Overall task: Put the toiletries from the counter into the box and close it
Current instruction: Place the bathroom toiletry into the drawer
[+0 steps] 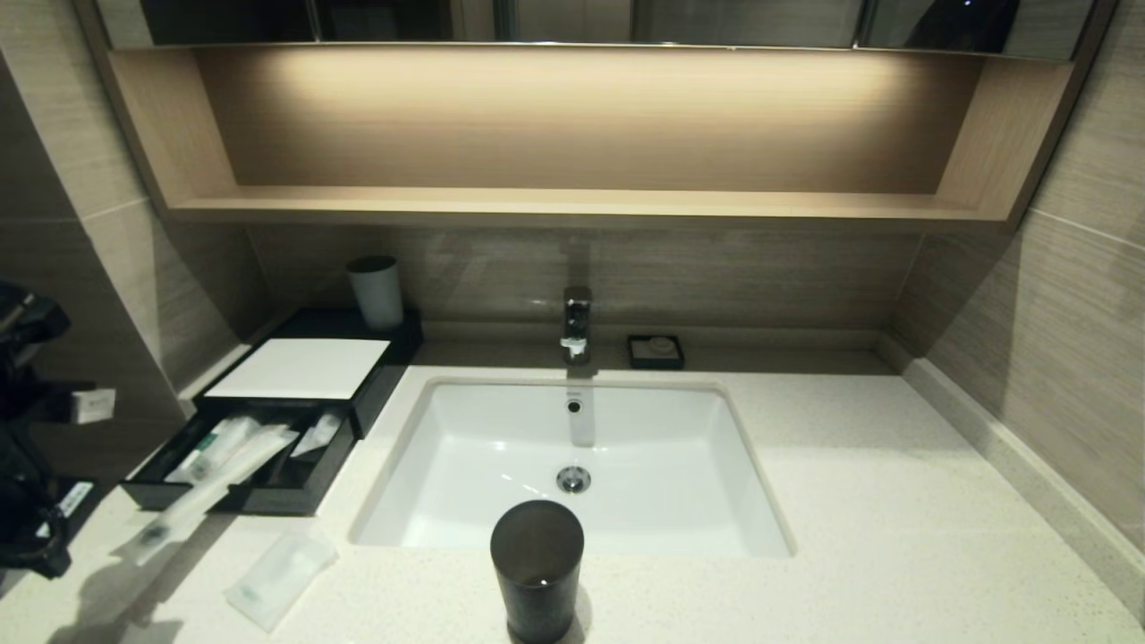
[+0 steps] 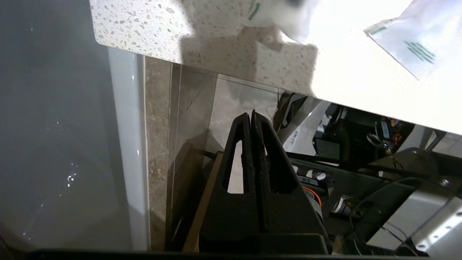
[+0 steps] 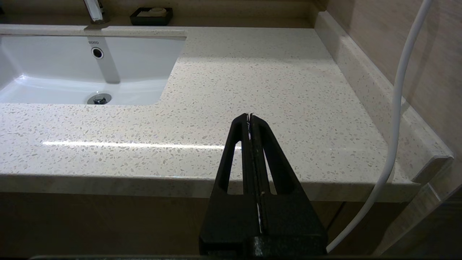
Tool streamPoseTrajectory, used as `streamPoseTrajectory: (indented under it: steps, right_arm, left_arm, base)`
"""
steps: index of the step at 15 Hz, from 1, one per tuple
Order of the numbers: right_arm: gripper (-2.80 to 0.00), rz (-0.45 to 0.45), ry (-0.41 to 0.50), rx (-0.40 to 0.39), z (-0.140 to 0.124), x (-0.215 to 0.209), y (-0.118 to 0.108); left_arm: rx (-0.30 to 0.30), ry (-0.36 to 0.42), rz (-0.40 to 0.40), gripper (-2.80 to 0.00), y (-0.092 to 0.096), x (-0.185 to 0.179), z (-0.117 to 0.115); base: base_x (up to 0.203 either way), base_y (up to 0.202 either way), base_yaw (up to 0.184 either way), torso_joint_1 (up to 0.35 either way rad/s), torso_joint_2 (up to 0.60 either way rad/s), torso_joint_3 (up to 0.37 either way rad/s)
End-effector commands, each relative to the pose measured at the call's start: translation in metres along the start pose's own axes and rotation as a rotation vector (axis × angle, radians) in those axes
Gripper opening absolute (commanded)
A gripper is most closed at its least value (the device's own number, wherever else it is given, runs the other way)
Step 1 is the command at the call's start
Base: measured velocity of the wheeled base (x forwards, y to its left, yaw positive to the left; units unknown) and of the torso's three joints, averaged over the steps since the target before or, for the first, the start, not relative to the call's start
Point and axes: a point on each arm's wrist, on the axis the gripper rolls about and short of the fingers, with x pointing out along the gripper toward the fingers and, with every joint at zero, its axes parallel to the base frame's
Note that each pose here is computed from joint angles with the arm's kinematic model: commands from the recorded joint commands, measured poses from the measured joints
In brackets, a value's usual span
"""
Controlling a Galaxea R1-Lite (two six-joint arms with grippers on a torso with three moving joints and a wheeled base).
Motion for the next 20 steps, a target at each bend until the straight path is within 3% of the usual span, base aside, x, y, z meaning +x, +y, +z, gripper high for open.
streamPoseTrajectory:
  steps: [1, 5, 20]
  right_arm:
    - [-2.8, 0.0, 0.001, 0.0, 0.0, 0.0, 0.0]
    - [-2.8, -0.001, 0.001, 0.0, 0.0, 0.0, 0.0]
    - [-2.8, 0.0, 0.001, 0.0, 0.0, 0.0, 0.0]
  left_arm:
    - [0.0, 0.053, 0.007, -2.8, 0.001, 0.016, 0.004]
    - [0.0, 0.088, 0.008, -2.8, 0.001, 0.029, 0.008]
    - [-0.006, 0.002, 0.012, -2.8, -0.001, 0.051, 0.027]
  base:
    - [0.0, 0.0, 0.0, 0.0, 0.0, 0.0]
    - [0.0, 0.0, 0.0, 0.0, 0.0, 0.0]
    - [0.0, 0.0, 0.0, 0.0, 0.0, 0.0]
